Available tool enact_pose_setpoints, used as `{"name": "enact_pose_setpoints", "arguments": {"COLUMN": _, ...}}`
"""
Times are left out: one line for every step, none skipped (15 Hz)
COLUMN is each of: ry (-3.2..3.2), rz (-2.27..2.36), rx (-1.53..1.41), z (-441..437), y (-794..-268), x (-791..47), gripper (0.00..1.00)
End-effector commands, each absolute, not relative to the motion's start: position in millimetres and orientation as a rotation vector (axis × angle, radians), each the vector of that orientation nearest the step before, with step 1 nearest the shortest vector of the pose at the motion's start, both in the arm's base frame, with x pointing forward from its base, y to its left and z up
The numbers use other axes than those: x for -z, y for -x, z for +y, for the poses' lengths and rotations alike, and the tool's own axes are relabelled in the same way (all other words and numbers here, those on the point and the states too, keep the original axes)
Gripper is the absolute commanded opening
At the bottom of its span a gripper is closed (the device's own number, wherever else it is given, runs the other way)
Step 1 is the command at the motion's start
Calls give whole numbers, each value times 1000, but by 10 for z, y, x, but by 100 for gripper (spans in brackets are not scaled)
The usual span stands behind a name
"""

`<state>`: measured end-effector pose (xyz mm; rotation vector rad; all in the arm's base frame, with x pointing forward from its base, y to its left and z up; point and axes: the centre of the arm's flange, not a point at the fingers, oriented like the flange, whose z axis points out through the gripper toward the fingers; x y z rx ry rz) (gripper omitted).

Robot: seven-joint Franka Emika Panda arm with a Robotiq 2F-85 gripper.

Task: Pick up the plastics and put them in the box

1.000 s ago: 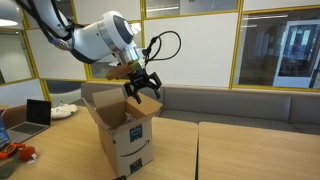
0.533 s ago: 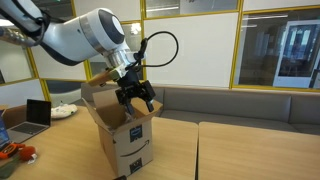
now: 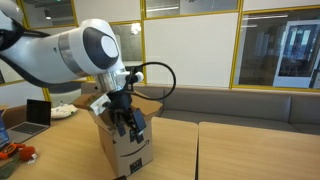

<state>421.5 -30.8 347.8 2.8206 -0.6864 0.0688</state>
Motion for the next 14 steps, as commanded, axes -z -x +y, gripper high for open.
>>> {"name": "enact_pose_setpoints", "arguments": {"ry": -2860, "rz": -817, "rx": -144, "z": -359, "y": -3885, "x": -3246, "gripper": 100}}
{"name": "enact_pose_setpoints", "arguments": {"ry": -2874, "rz": -849, "rx": -147, "z": -388, "y": -3845, "x": -3142, "gripper": 100}}
{"name": "enact_pose_setpoints", "arguments": {"ry": -2886, "rz": -885, "rx": -155, "z": -415, "y": -3814, "x": -3049, "gripper": 100}}
{"name": "enact_pose_setpoints", "arguments": {"ry": -2900, "rz": -918, "rx": -163, "z": -441, "y": -3789, "x": -2959, "gripper": 100}}
{"name": "enact_pose_setpoints", "arguments": {"ry": -2910, "rz": -946, "rx": -170, "z": -462, "y": -3766, "x": -2893, "gripper": 100}}
{"name": "enact_pose_setpoints", "arguments": {"ry": -2919, "rz": -974, "rx": -167, "z": -479, "y": -3758, "x": -2789, "gripper": 100}}
{"name": "enact_pose_setpoints", "arguments": {"ry": -2922, "rz": -998, "rx": -169, "z": -491, "y": -3765, "x": -2723, "gripper": 100}}
{"name": "enact_pose_setpoints", "arguments": {"ry": -2925, "rz": -1020, "rx": -169, "z": -500, "y": -3793, "x": -2675, "gripper": 100}}
{"name": "enact_pose_setpoints", "arguments": {"ry": -2923, "rz": -1039, "rx": -168, "z": -502, "y": -3810, "x": -2605, "gripper": 100}}
{"name": "enact_pose_setpoints", "arguments": {"ry": -2926, "rz": -1050, "rx": -157, "z": -495, "y": -3826, "x": -2529, "gripper": 100}}
{"name": "enact_pose_setpoints", "arguments": {"ry": -2928, "rz": -1059, "rx": -149, "z": -490, "y": -3827, "x": -2452, "gripper": 100}}
{"name": "enact_pose_setpoints", "arguments": {"ry": -2931, "rz": -1065, "rx": -137, "z": -480, "y": -3830, "x": -2373, "gripper": 100}}
{"name": "enact_pose_setpoints", "arguments": {"ry": -2927, "rz": -1078, "rx": -125, "z": -469, "y": -3817, "x": -2303, "gripper": 100}}
{"name": "enact_pose_setpoints", "arguments": {"ry": -2930, "rz": -1089, "rx": -115, "z": -458, "y": -3798, "x": -2238, "gripper": 100}}
